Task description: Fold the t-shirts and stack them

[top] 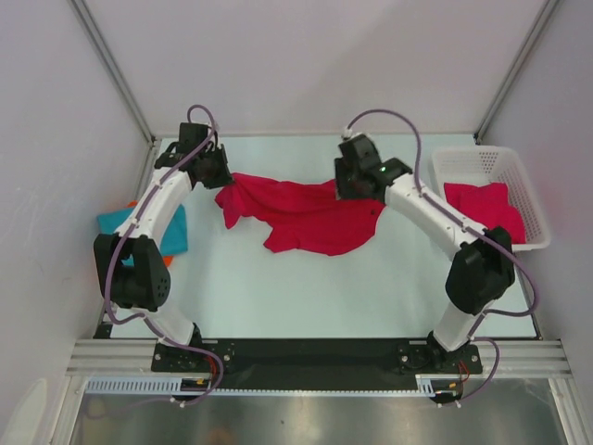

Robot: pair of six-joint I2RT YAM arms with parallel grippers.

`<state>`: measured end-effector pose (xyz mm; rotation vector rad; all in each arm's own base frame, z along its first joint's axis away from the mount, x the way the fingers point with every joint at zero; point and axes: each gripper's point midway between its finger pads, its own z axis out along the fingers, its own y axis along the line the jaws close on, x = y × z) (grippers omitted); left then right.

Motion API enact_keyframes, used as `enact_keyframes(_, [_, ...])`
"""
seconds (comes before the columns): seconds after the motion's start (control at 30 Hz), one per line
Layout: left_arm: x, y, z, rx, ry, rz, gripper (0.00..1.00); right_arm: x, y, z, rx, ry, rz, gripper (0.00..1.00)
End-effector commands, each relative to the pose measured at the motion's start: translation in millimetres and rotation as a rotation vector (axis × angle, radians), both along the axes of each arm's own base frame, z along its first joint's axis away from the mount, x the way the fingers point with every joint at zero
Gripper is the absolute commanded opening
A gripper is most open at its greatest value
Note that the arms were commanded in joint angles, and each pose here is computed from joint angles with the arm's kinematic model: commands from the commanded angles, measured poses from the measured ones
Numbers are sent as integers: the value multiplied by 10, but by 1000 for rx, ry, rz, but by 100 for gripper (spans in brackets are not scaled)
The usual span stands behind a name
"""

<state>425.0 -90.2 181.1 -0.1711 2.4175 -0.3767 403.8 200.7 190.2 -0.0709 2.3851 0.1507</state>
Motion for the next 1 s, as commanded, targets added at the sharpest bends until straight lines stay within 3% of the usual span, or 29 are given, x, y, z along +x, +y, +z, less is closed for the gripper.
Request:
enact_keyframes(0.0, [58,-32,263,-52,-90,5,0,-459,638,-377,112,74,113,49])
enact_keyframes(0.2, [-55,-28,298,-55,-108,2,0,-773,1070,-851,87,166,190,49])
enact_keyframes(0.57, [-142,0,214,-48,-98,2,0,-916,1882,-967,52,198,351,50])
enact_keyframes(0.97, [-120,14,258,-57,-111,-1,0,-1012,2173,-1168,60,240,396,49])
